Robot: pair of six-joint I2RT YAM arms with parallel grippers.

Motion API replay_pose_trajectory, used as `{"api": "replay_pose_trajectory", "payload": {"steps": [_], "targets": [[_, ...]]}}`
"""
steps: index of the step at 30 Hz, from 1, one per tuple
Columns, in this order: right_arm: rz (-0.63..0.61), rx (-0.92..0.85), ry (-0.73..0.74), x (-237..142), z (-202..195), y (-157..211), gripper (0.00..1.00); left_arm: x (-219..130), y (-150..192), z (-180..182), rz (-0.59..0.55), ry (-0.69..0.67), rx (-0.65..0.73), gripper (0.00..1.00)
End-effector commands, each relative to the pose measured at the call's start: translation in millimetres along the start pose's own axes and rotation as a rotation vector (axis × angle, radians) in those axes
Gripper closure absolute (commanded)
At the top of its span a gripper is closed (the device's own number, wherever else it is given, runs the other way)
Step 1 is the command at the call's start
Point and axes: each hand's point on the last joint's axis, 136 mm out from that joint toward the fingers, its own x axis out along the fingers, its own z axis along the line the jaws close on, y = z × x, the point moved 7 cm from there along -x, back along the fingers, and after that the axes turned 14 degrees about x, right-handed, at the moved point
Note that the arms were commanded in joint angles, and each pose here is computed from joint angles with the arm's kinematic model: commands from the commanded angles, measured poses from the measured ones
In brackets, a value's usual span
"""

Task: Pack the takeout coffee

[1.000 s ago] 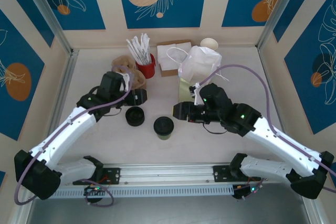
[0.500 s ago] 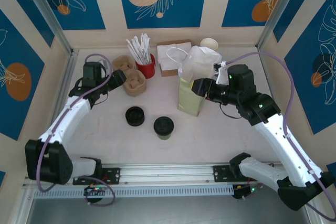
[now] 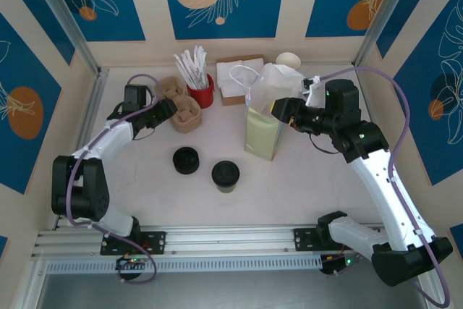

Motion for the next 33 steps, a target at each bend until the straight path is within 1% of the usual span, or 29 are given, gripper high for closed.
{"api": "replay_pose_trajectory", "payload": {"steps": [1, 23, 33], "targets": [[0.014, -0.026, -0.045, -2, 9, -2, 0.49, 0, -16, -4, -0.04, 0.038, -0.004, 0.42], [0.006, -0.012, -0.041, -3, 5, -7, 0.49, 17, -18, -2, -0.014, 0.055, -0.031, 0.46], [0.002, -0.005, -0.036, -4, 4, -8, 0.48, 24, -17, -4, -0.007, 0.096, -0.055, 0.51]]}}
